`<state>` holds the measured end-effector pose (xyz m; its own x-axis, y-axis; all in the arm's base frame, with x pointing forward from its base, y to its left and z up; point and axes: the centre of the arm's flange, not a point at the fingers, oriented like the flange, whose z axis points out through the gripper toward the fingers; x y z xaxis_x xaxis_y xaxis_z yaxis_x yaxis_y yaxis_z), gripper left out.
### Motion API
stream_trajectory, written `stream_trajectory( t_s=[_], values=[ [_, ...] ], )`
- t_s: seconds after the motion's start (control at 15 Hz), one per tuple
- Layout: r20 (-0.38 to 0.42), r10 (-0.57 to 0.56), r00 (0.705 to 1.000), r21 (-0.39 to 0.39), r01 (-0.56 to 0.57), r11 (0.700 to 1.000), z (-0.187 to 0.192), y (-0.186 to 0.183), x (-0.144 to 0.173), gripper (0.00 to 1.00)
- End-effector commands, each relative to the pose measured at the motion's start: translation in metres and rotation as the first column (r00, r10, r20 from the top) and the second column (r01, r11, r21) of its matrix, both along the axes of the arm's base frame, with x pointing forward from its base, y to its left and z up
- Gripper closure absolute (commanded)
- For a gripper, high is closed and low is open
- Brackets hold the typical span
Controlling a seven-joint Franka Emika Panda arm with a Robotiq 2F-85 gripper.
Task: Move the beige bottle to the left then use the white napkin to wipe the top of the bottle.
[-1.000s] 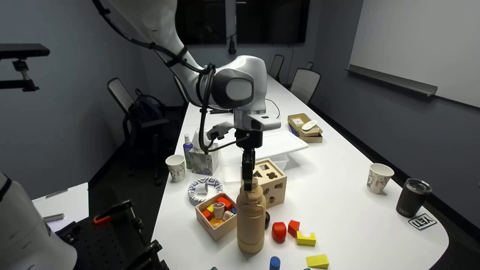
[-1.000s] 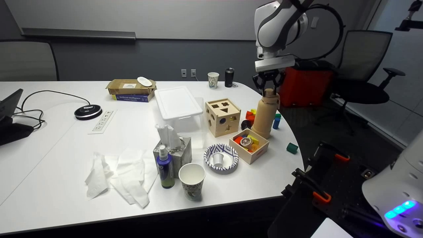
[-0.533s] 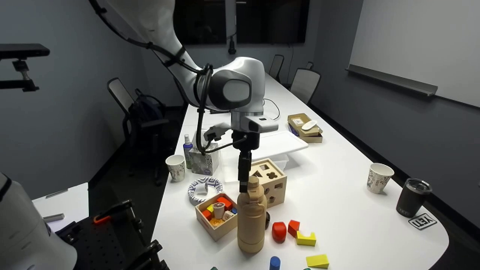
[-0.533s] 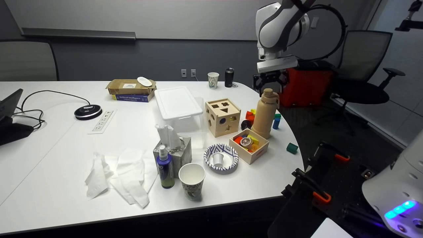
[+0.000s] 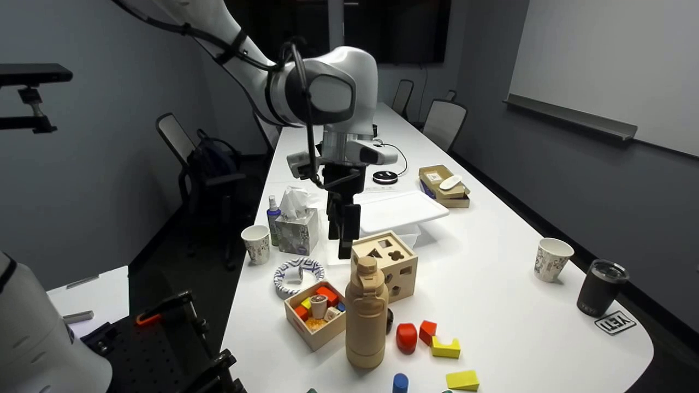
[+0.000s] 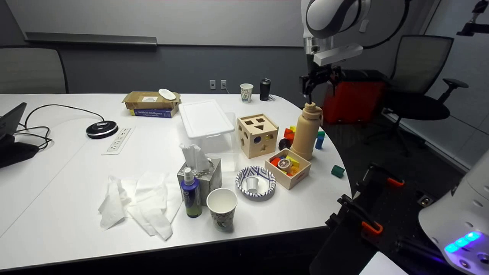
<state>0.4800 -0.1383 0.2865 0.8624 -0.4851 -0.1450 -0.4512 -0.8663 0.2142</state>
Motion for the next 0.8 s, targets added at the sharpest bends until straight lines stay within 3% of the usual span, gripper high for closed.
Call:
stream_trajectory(
  t_s=[0.0,0.2,0.33,0.53,0.73],
  values=[
    [-0.048,0.190,0.981,0.058,-0.187,0.981,0.023,-0.015,-0.014,0.00],
    [-0.072,0.353,0.933,0.098,-0.346,0.933,0.017,-0.034,-0.007,0.00],
    [-0.085,0.456,0.886,0.123,-0.445,0.887,0.009,-0.042,-0.002,0.00],
    [-0.106,0.593,0.798,0.181,-0.571,0.801,-0.003,-0.041,0.002,0.00],
    [-0.119,0.713,0.691,0.238,-0.678,0.696,-0.014,-0.036,0.013,0.00]
  ],
)
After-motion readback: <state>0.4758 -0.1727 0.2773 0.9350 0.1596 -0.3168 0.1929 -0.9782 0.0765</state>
